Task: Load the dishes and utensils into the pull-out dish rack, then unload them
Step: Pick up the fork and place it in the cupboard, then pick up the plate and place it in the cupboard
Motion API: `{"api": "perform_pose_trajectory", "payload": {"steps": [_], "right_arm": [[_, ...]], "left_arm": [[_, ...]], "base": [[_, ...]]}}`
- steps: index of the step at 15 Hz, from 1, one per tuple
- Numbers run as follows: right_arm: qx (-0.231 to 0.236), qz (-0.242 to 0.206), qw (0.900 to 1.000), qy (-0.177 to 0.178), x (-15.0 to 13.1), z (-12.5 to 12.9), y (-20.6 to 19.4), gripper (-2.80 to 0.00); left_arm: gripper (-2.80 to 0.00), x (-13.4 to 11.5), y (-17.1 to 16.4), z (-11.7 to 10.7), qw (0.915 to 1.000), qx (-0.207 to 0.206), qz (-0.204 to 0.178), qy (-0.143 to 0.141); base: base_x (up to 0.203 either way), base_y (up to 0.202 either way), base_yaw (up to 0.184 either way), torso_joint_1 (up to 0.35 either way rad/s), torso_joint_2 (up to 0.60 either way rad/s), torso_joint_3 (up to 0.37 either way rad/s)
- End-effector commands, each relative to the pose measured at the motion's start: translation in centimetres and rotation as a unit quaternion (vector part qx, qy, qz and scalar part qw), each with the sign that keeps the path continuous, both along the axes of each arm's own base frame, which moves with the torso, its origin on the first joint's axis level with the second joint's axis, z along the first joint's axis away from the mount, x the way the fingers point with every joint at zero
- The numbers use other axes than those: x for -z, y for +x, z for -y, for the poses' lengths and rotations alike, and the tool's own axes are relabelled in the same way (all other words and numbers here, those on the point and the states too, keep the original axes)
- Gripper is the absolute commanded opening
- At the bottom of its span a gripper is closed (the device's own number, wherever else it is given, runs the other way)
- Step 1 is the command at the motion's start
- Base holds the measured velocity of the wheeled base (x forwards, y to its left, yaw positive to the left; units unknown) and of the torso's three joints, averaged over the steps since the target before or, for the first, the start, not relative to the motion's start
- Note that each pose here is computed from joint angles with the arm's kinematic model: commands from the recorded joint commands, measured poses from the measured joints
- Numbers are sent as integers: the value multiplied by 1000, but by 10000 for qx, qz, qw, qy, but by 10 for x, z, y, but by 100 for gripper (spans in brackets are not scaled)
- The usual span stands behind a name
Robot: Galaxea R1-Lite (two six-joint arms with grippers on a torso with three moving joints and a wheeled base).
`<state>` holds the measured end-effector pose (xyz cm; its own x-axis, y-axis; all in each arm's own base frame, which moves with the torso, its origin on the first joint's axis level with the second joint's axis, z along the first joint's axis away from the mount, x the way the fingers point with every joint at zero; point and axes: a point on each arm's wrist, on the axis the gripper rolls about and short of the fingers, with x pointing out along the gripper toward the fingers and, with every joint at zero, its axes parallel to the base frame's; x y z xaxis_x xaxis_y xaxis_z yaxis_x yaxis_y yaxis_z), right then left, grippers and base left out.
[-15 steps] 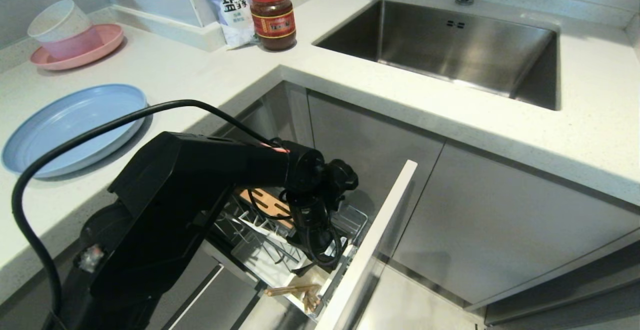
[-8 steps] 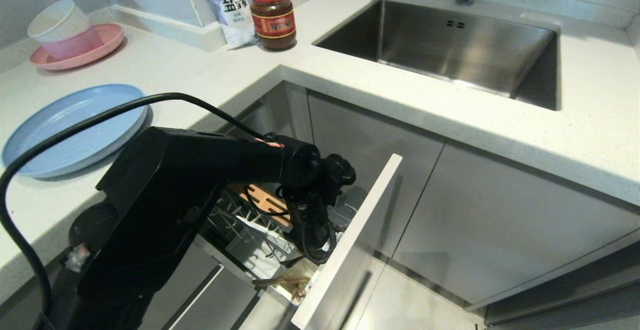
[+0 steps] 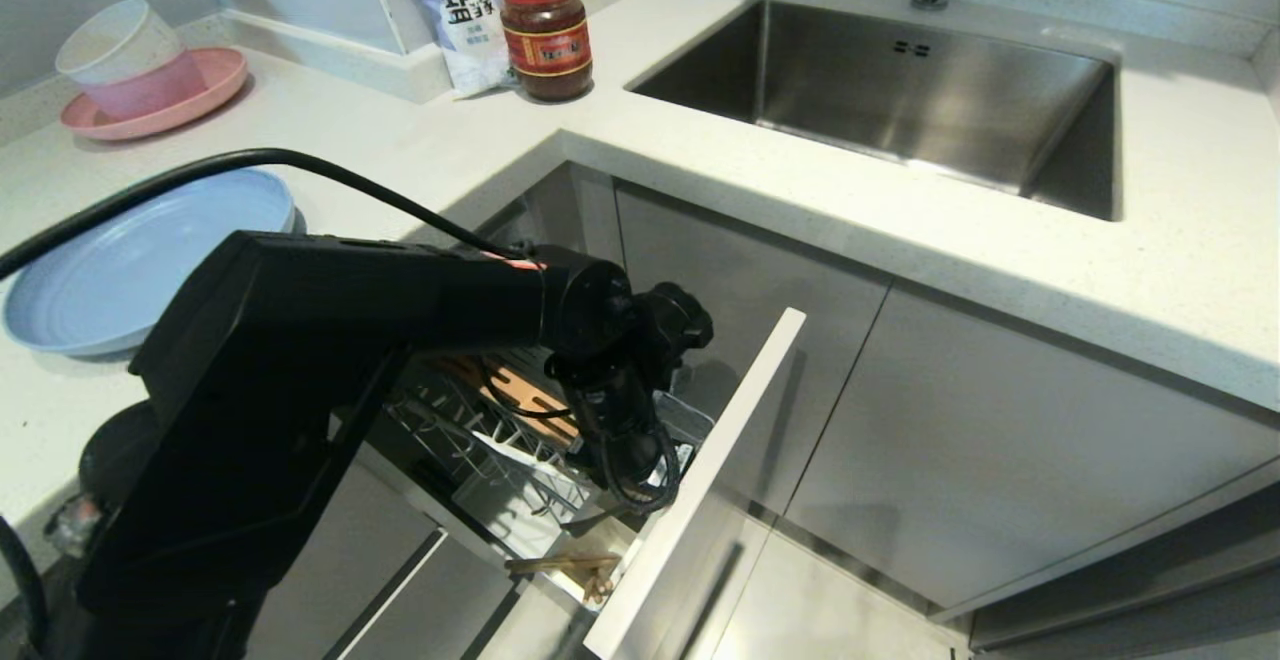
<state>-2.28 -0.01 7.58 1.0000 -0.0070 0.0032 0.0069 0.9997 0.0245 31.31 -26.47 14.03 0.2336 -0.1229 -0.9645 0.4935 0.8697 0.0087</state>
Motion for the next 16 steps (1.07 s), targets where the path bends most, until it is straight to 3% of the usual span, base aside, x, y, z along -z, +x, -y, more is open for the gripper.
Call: {"api": "perform_pose_trajectory", "payload": {"steps": [1,4,8,16], "right_arm": [[-4,15,10000,0,0,0,0,-280],[2,15,10000,0,0,0,0,-280],[-2,15,10000,0,0,0,0,-280],[3,15,10000,0,0,0,0,-280]], "left_arm": [[-280,-12,-4,-3,9999,-30,104,-54],[-280,-17,-6,-4,9983,-334,433,179],[-280,-39,-12,-10,9944,-663,809,136],[-280,-119,-47,-42,9794,-1107,1506,-761]], "base": [[0,0,0,0,0,0],[0,0,0,0,0,0],[0,0,0,0,0,0],[0,0,0,0,0,0]]}}
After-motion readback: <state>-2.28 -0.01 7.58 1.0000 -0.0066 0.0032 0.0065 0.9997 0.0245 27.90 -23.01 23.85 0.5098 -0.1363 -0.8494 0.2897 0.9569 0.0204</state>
